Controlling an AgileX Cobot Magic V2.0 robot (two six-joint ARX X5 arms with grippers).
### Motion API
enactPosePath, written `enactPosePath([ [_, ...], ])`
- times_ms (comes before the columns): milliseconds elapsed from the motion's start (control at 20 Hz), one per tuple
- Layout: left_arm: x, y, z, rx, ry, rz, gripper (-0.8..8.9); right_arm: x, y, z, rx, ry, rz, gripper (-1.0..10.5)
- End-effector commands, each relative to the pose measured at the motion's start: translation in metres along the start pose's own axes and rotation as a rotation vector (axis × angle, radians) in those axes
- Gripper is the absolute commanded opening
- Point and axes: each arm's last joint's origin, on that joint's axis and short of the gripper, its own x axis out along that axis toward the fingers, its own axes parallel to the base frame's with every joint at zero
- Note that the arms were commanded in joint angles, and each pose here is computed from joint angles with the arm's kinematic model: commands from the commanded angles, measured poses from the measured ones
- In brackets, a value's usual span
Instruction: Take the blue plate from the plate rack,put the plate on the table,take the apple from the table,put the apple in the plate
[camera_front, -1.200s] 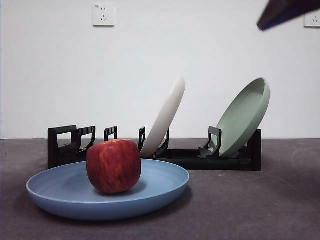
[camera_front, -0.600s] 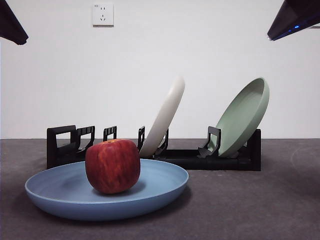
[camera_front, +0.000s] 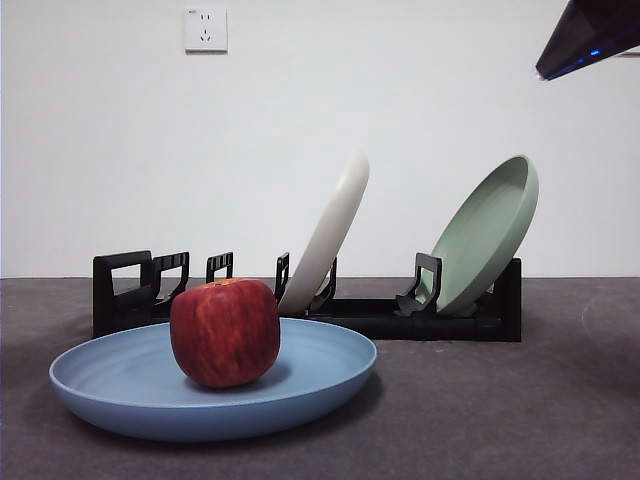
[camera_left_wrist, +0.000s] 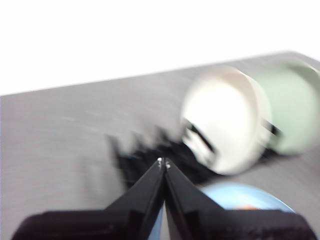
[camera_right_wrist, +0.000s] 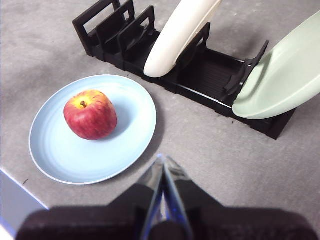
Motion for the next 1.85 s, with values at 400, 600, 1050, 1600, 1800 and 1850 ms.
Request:
enactPosePath([
  [400, 0.0, 0.024, -0.058, -0.028, -0.181, 0.219, -0.03, 0.0, 0.0, 0.0, -0.006, -0.006, -0.003, 0.0],
  [600, 0.016, 0.027, -0.109, -0.048, -0.183, 0.218, -0.03, 0.0, 0.0, 0.0, -0.006, -0.005, -0.003, 0.0],
  [1050, 0.025, 0.033, -0.157, -0.112, -0.092, 0.27, -0.03, 0.0, 0.0, 0.0, -0.006, -0.005, -0.003, 0.0],
  [1600, 0.025, 0.033, -0.162, -0.12, -0.043, 0.275, -0.03, 0.0, 0.0, 0.0, -0.006, -0.006, -0.002, 0.0],
  [1800, 0.025, 0.033, -0.162, -0.12, -0.043, 0.275, -0.03, 0.0, 0.0, 0.0, -0.006, -0.006, -0.003, 0.0],
  [1850, 0.025, 0.033, -0.162, -0.12, -0.043, 0.275, -0.03, 0.0, 0.0, 0.0, -0.006, -0.005, -0.003, 0.0],
])
